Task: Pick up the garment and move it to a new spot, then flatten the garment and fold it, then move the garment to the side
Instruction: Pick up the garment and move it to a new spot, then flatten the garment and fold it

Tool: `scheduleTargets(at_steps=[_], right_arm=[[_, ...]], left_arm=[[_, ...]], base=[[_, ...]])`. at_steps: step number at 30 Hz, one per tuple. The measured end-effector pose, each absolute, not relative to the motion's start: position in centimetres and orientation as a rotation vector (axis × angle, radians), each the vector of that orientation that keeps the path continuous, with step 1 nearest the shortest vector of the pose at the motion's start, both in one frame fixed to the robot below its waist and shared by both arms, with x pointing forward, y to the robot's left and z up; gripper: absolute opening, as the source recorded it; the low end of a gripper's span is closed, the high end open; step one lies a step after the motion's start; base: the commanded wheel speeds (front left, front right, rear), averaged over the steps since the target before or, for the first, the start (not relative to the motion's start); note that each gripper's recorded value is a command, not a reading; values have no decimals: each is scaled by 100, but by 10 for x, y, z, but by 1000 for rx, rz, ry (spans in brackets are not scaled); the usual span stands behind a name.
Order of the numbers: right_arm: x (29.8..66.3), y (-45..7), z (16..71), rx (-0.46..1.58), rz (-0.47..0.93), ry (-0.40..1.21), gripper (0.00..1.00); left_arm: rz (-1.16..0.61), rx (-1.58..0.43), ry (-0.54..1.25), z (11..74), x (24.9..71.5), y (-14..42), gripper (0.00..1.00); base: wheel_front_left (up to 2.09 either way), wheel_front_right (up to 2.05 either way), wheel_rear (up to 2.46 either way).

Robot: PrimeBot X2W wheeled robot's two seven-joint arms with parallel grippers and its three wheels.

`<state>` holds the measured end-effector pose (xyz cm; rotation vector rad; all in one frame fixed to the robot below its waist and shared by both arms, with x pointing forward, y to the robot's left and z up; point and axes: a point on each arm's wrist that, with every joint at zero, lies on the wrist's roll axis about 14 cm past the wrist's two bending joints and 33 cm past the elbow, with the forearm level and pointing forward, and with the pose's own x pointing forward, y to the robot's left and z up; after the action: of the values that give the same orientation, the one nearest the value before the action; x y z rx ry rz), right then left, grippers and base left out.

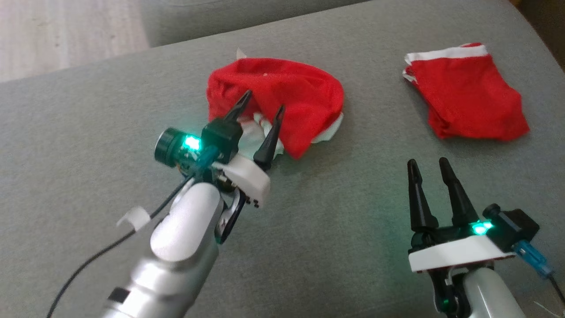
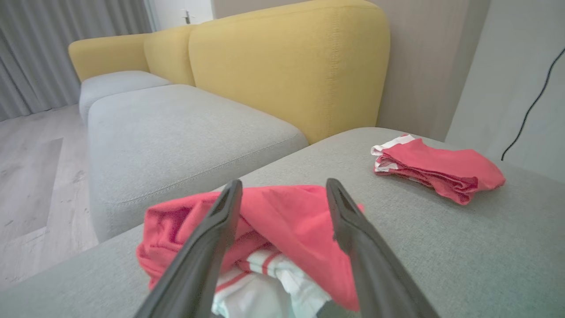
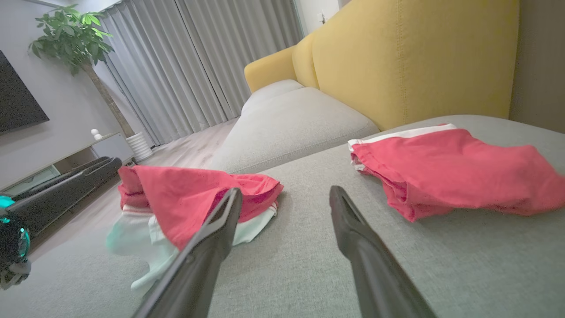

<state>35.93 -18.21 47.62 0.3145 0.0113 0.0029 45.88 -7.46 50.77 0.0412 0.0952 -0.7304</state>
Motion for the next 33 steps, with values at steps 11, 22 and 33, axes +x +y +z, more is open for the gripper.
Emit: scheduleTargets(at_steps=[11,22,33], right_arm=[[372,-151,487,302,110,-14,100],[366,-128,485,293,181,2,100],[376,-108,471,231,249,50,100]], left_arm=[[-461,47,42,495,446,27,100],[-196,-7,104,461,381,112,100],[-124,-54,114,456,368,127,100]], base=[[0,0,0],[0,0,0],[0,0,0]])
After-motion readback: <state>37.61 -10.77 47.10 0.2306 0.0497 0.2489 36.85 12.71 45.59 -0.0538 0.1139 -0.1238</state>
